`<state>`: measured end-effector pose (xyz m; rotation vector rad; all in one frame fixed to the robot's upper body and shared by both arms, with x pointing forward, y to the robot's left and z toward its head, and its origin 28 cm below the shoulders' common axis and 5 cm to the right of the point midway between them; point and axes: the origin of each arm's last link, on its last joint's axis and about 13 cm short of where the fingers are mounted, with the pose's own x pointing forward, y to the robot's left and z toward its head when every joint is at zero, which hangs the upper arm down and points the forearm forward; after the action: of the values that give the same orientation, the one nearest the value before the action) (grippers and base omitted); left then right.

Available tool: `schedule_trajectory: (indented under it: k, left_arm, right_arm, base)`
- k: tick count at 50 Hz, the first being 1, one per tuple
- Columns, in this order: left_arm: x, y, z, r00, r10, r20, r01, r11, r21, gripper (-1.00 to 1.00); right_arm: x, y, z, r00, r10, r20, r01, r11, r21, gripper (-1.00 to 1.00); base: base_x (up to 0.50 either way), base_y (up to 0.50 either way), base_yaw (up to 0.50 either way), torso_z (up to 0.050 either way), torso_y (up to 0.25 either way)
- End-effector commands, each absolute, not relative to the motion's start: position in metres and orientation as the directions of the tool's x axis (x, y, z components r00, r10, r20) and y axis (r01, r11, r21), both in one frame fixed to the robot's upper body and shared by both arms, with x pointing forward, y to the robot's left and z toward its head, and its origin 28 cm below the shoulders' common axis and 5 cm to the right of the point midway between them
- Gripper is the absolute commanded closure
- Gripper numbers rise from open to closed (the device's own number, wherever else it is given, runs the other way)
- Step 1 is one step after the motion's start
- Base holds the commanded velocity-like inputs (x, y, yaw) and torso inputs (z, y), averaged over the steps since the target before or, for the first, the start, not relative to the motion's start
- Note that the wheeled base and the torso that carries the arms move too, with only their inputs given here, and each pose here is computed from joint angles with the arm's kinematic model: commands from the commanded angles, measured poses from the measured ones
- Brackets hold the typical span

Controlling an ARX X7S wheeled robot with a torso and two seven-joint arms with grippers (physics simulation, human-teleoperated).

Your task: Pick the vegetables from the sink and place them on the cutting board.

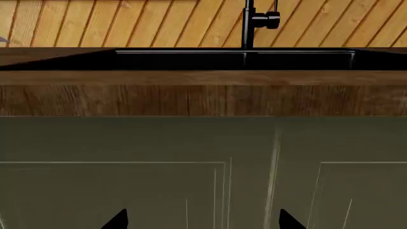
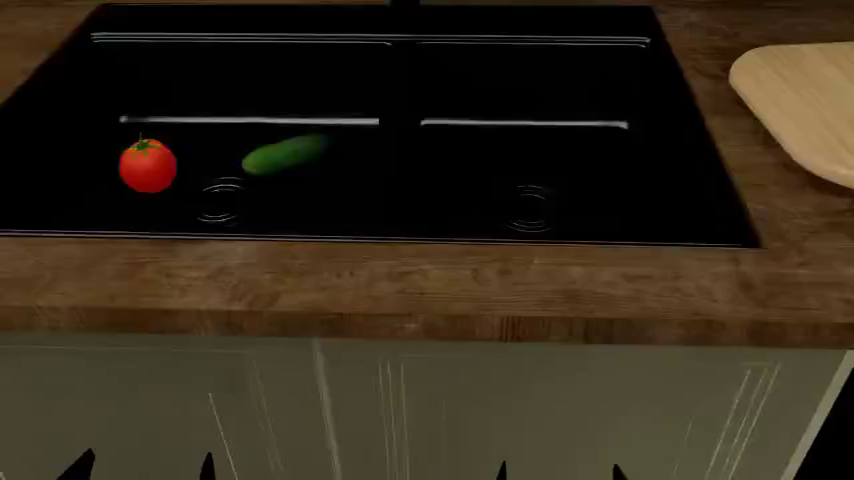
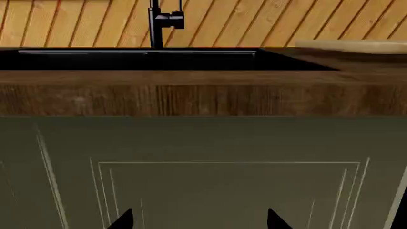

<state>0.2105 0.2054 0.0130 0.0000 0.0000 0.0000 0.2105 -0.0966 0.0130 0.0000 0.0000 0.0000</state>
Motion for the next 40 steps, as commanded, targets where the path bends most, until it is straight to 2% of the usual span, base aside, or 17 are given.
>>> schedule_trajectory:
  k: [1,8,9,13,15,17,40]
  left_arm:
    - [0.211,0.205,0.013,1.000,0.000,0.000,0.000,1.000,0.000,-1.00]
    - [0.210,0.205,0.013,1.000,-0.006,-0.002,0.006,1.000,0.015,-1.00]
    - [0.214,0.208,0.010,0.999,0.030,0.017,-0.031,0.998,0.063,-1.00]
    - [0.222,0.211,0.008,0.997,0.075,0.025,-0.076,0.996,0.050,-1.00]
    - [0.225,0.211,0.004,0.997,0.072,0.022,-0.074,0.996,0.054,-1.00]
    - [0.224,0.210,0.007,0.997,0.066,0.031,-0.068,0.996,0.055,-1.00]
    - [0.221,0.209,0.015,0.997,0.050,0.063,-0.054,0.997,0.057,-1.00]
  right_arm:
    - [0.211,-0.096,0.013,1.000,0.000,0.000,0.000,1.000,0.000,-1.00]
    - [0.211,-0.098,0.013,1.000,-0.020,-0.013,0.020,1.000,0.005,-1.00]
    - [0.211,-0.098,0.012,1.000,-0.018,-0.013,0.018,0.999,0.026,-1.00]
    - [0.214,-0.100,0.013,1.000,0.013,0.008,-0.014,0.999,0.035,-1.00]
    - [0.214,-0.098,0.011,0.998,0.033,0.045,-0.034,0.999,0.014,-1.00]
    - [0.216,-0.099,0.009,0.999,0.032,0.013,-0.032,0.999,-0.010,-1.00]
    - [0.215,-0.096,0.010,0.999,0.052,0.015,-0.052,0.999,-0.010,-1.00]
  base:
    - [0.00,0.00,0.00,0.000,0.000]
    - [0.00,0.00,0.00,0.000,0.000]
    - [0.00,0.00,0.00,0.000,0.000]
    - [0.00,0.00,0.00,0.000,0.000]
    - [0.00,0.00,0.00,0.000,0.000]
    - [0.00,0.00,0.00,0.000,0.000]
    - [0.00,0.50,0.00,0.000,0.000]
